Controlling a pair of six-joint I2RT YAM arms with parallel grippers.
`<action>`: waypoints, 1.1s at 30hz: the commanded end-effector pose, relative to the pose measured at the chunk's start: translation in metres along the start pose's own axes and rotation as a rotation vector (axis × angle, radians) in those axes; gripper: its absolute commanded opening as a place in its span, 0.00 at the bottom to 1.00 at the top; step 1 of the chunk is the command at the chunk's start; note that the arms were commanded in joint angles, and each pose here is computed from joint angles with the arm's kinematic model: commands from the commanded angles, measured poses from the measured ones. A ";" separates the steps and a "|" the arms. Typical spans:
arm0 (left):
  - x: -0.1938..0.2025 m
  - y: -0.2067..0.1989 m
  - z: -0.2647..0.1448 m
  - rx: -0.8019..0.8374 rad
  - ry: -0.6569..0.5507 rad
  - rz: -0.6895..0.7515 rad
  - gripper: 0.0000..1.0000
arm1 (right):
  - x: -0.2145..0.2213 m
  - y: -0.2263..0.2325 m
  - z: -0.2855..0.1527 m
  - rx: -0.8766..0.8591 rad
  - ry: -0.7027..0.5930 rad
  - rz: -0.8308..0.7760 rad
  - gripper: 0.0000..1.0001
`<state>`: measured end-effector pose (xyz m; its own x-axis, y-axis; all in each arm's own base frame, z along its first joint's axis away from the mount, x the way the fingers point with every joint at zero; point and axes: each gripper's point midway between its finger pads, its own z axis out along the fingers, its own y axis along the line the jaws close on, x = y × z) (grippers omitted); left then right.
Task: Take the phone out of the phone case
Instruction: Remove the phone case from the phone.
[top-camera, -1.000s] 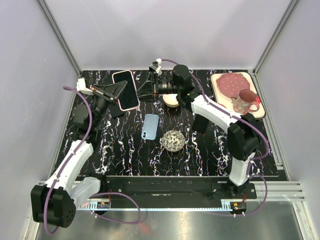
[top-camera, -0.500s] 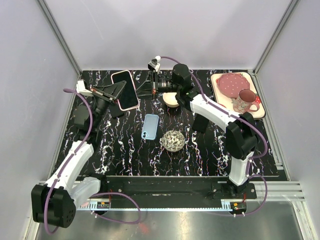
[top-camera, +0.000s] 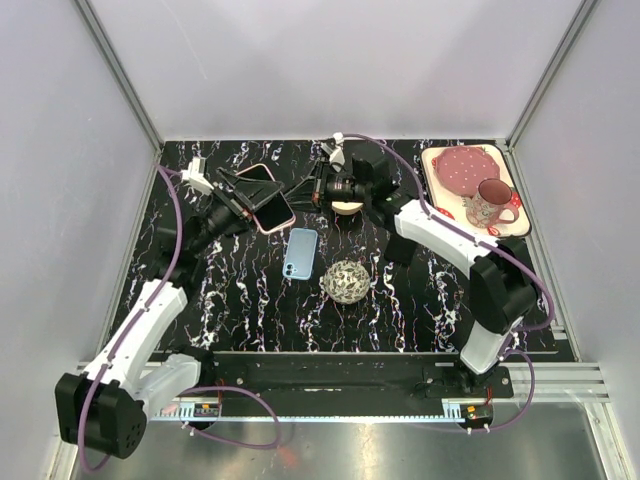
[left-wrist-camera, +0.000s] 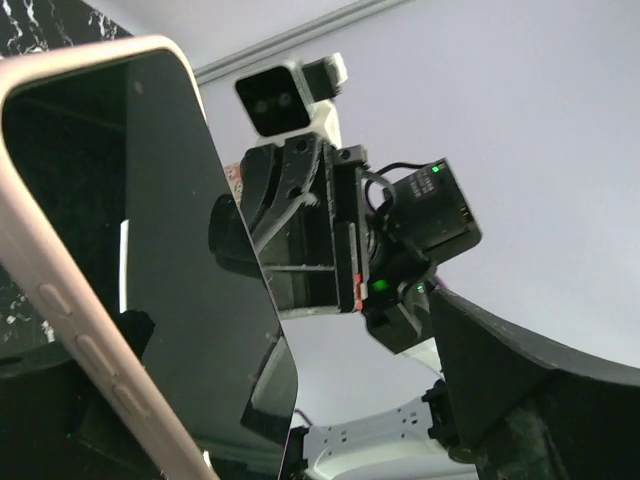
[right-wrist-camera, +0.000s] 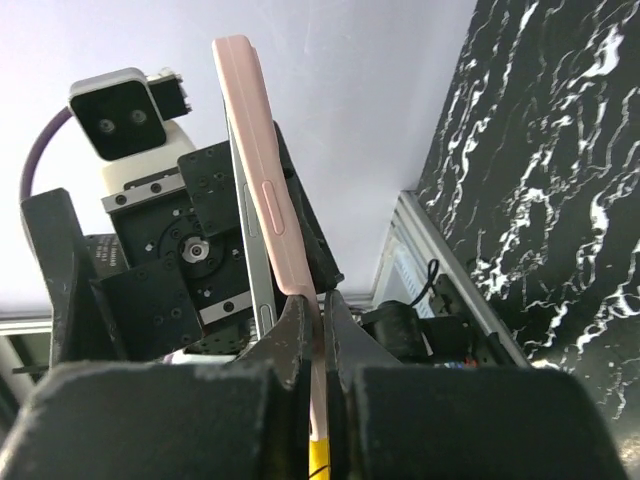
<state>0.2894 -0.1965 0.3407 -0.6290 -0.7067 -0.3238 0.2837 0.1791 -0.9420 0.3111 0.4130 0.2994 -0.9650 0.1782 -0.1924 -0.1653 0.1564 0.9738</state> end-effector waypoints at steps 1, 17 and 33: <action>0.030 -0.039 -0.021 0.081 0.184 0.115 0.99 | -0.061 0.016 -0.025 0.062 -0.296 -0.122 0.00; -0.025 0.003 -0.050 -0.073 0.080 0.132 0.99 | -0.063 0.016 -0.028 0.144 -0.302 -0.209 0.00; -0.078 0.076 -0.097 -0.495 -0.067 0.066 0.99 | 0.013 -0.077 0.043 0.668 -0.185 -0.488 0.00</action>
<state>0.2922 -0.0816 0.3122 -0.5820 -0.6927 -0.4260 0.0515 0.4914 -0.8694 0.2992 0.4437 0.2338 -0.8245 0.0959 -0.5576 -0.3436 0.6981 0.6281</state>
